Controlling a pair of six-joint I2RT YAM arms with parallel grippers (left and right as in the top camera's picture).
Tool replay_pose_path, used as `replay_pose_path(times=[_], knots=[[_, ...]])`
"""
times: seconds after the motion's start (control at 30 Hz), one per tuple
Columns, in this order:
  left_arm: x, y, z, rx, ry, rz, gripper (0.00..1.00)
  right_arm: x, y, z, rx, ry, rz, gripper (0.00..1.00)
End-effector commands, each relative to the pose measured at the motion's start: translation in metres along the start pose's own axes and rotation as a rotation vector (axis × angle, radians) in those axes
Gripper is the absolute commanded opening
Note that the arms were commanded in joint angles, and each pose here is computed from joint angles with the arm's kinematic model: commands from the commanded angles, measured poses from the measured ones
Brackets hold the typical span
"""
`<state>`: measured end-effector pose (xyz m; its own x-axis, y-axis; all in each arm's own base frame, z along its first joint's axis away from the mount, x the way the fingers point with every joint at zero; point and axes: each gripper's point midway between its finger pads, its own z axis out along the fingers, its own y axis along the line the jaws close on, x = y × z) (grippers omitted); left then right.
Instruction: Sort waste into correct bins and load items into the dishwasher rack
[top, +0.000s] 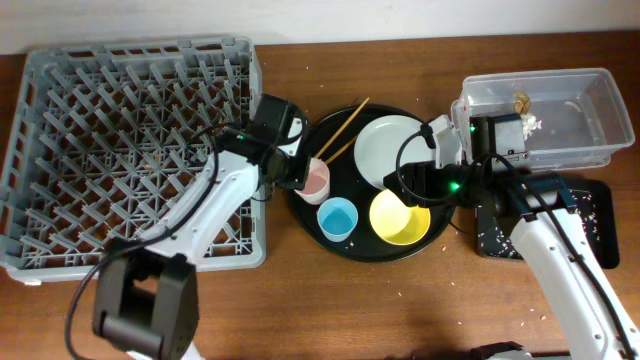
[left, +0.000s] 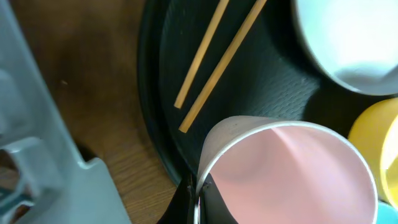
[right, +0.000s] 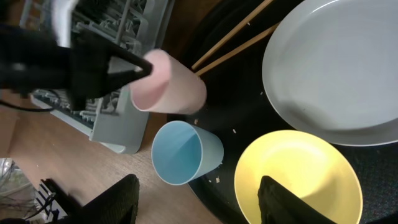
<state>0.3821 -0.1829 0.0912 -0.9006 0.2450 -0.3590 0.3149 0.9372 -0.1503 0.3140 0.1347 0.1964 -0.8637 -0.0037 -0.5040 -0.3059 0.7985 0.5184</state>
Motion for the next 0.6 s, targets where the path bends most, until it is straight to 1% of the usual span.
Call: replay_pose_path(times=[0.0,0.07,0.1,0.2,0.27,0.3,0.33,0.37,0.4,0.43,0.47,0.5,0.53,0.57], knots=[[0.003,-0.004,0.008,0.024,0.021,0.008,0.00,-0.002,0.003,-0.002,-0.012,-0.004,-0.016,0.63],[0.005,-0.003,0.008,0.020,0.027,0.008,0.01,0.003,0.002,-0.001,-0.010,0.014,-0.006,0.63],[0.007,-0.003,0.008,0.018,0.035,0.007,0.07,0.008,0.003,0.000,-0.008,0.035,-0.002,0.63],[0.007,-0.003,0.008,0.019,0.035,0.007,0.16,0.024,0.012,0.010,0.034,0.098,-0.045,0.63],[0.007,-0.003,0.008,0.019,0.036,0.007,0.33,0.036,0.016,0.023,0.108,0.146,-0.115,0.63],[0.007,-0.003,0.007,0.019,0.038,0.007,0.35,0.042,0.017,0.031,0.145,0.169,-0.147,0.63],[0.003,-0.004,-0.003,0.024,0.030,0.004,0.44,0.047,0.011,0.039,0.209,0.193,-0.178,0.63],[-0.004,-0.008,-0.018,0.043,0.012,0.001,0.48,0.051,0.004,0.047,0.273,0.217,-0.198,0.63],[-0.017,-0.010,-0.048,0.063,-0.034,-0.006,0.54,0.060,-0.002,0.062,0.304,0.268,-0.214,0.54],[-0.026,-0.009,-0.074,0.078,-0.077,-0.014,0.60,0.068,-0.007,0.077,0.310,0.313,-0.202,0.44],[-0.035,-0.011,-0.103,0.105,-0.133,-0.020,0.66,0.074,-0.010,0.088,0.315,0.340,-0.186,0.40],[-0.038,-0.012,-0.125,0.130,-0.178,-0.024,0.70,0.080,-0.015,0.103,0.318,0.369,-0.156,0.35],[-0.035,-0.012,-0.148,0.152,-0.210,-0.032,0.74,0.087,-0.012,0.116,0.272,0.397,-0.139,0.29],[-0.027,-0.009,-0.157,0.154,-0.204,-0.045,0.75,0.088,-0.008,0.122,0.239,0.402,-0.132,0.29]])
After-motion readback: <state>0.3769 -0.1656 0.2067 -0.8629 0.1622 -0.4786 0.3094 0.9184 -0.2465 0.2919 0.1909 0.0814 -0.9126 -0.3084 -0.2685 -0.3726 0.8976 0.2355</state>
